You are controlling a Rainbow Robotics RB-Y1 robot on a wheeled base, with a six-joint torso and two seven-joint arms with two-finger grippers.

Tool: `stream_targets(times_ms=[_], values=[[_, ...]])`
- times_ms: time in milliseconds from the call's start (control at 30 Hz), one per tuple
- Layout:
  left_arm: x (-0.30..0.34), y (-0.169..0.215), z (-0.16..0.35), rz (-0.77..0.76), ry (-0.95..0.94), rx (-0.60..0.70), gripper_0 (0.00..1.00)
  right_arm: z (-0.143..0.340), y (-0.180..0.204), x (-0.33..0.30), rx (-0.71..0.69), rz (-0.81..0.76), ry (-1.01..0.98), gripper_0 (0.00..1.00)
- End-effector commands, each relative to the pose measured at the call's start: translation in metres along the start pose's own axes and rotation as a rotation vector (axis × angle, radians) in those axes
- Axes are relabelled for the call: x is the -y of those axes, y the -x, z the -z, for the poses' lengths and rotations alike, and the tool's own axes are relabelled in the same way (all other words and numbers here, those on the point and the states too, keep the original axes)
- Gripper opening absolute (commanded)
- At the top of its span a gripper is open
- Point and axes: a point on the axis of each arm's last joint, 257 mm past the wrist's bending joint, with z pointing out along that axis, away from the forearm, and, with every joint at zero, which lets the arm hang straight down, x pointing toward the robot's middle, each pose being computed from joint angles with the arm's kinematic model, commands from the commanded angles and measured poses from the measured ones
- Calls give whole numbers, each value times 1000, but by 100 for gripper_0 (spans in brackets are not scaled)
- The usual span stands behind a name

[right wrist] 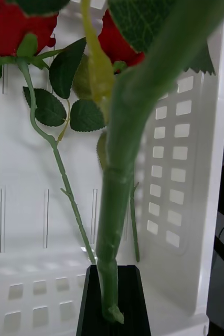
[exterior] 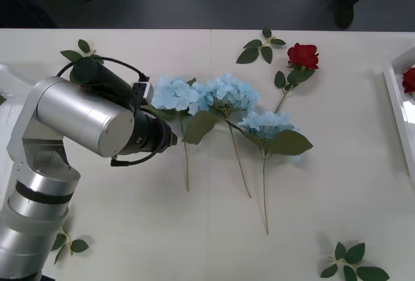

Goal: Put the red flowers into the right box and the blue flowers into the left box

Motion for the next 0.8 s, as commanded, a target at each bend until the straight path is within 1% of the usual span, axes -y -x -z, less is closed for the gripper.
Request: stream_targets(times_ms=[33, 333, 367, 400, 467, 500, 533, 567, 600, 800], values=[[4, 17, -5, 38, 17, 5, 100, 9, 17, 17, 31, -28, -32, 0], [11, 33, -34, 69, 32, -16, 100, 9, 15, 16, 29, -40, -28, 0], [11, 35, -40, 75, 38, -15, 100, 9, 16, 16, 30, -43, -28, 14], [12, 36, -42, 74, 39, -14, 100, 9, 15, 16, 29, -43, -28, 24], [14, 41, -49, 80, 39, -8, 100, 9, 15, 17, 30, -47, -30, 60], [15, 43, -51, 79, 39, -4, 100, 9, 15, 17, 28, -49, -30, 75], [16, 43, -55, 82, 38, -6, 100, 9, 15, 17, 30, -48, -31, 85], [17, 44, -58, 84, 38, -6, 100, 9, 15, 17, 30, -50, -31, 89], [17, 44, -61, 85, 38, -5, 100, 9, 15, 17, 29, -50, -31, 90], [21, 43, -76, 93, 39, -2, 100, 13, 21, 14, 42, -67, -18, 89]])
